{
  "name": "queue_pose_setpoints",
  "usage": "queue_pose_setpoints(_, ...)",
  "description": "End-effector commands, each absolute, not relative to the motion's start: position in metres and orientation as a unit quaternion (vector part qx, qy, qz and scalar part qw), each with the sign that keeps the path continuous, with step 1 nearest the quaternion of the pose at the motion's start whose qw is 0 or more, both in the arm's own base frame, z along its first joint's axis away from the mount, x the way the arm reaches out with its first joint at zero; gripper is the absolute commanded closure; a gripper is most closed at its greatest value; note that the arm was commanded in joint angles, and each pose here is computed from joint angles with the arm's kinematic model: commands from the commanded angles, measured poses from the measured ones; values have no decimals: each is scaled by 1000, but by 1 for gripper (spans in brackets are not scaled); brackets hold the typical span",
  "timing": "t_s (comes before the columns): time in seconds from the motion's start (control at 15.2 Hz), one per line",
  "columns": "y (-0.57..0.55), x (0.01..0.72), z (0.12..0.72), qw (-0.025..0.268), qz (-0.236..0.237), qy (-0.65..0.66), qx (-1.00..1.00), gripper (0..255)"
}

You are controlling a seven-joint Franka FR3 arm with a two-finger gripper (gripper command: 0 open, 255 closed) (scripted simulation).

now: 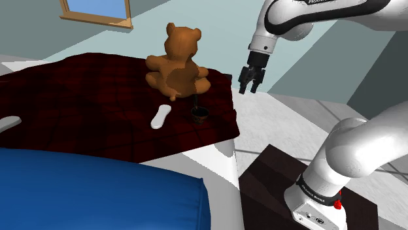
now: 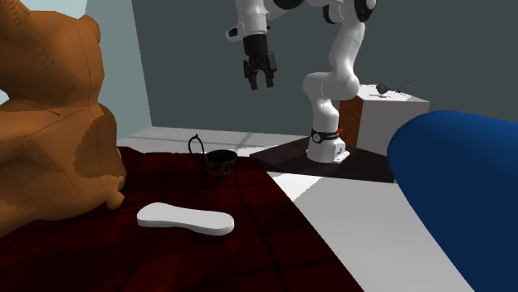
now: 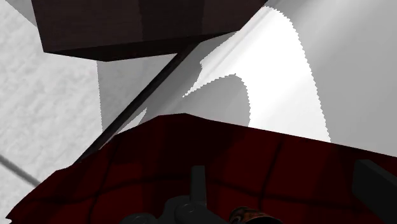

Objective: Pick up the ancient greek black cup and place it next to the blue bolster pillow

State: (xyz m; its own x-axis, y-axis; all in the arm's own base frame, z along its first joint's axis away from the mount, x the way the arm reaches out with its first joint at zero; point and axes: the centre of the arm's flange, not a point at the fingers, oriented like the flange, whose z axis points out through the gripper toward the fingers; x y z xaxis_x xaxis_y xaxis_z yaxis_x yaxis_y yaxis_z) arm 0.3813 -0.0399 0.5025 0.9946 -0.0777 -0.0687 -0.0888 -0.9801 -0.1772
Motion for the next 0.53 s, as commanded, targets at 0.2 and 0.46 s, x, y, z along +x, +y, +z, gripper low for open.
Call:
queue_pose_setpoints(0.2, -52, 433, 463, 113, 28, 39, -992, 0)
queue_pose_setpoints(0.46, -60, 475, 431, 131, 26, 37, -990, 0)
